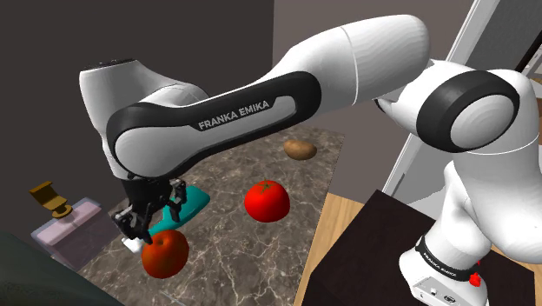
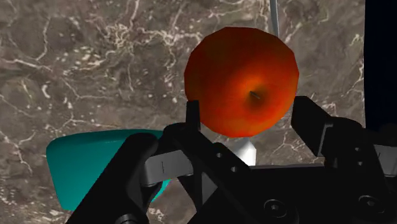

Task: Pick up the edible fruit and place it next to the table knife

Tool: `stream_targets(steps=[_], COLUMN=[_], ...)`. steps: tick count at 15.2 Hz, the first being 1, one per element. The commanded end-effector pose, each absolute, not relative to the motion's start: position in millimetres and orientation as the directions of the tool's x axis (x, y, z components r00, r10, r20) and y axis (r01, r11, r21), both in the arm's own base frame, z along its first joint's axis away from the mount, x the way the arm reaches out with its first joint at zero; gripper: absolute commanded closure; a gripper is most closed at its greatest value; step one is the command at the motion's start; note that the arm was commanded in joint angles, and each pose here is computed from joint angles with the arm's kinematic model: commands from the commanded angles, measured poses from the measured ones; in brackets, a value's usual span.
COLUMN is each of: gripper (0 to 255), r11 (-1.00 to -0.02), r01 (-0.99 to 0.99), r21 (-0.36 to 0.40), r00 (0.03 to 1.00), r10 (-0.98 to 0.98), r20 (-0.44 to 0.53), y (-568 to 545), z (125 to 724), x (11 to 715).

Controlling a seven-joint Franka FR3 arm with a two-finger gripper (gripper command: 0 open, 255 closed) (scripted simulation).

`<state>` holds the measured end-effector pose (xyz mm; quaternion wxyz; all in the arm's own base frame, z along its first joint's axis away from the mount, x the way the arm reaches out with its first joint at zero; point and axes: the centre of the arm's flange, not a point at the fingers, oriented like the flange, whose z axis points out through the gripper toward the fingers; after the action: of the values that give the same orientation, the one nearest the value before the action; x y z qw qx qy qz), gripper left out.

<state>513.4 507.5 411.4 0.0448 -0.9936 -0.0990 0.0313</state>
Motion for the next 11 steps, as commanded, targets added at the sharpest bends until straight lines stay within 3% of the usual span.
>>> stream_targets(steps=[1, 11], gripper=[0, 0], r11=[-0.976, -0.976], r01=[0.194, 0.194], r21=[-0.095, -0.095], r00=[0.978, 0.978], r10=[0.2, 0.2], r20=[-0.053, -0.053], y=[507.5, 503.4], z=[411.4, 461.1], x=[513.4, 516.9])
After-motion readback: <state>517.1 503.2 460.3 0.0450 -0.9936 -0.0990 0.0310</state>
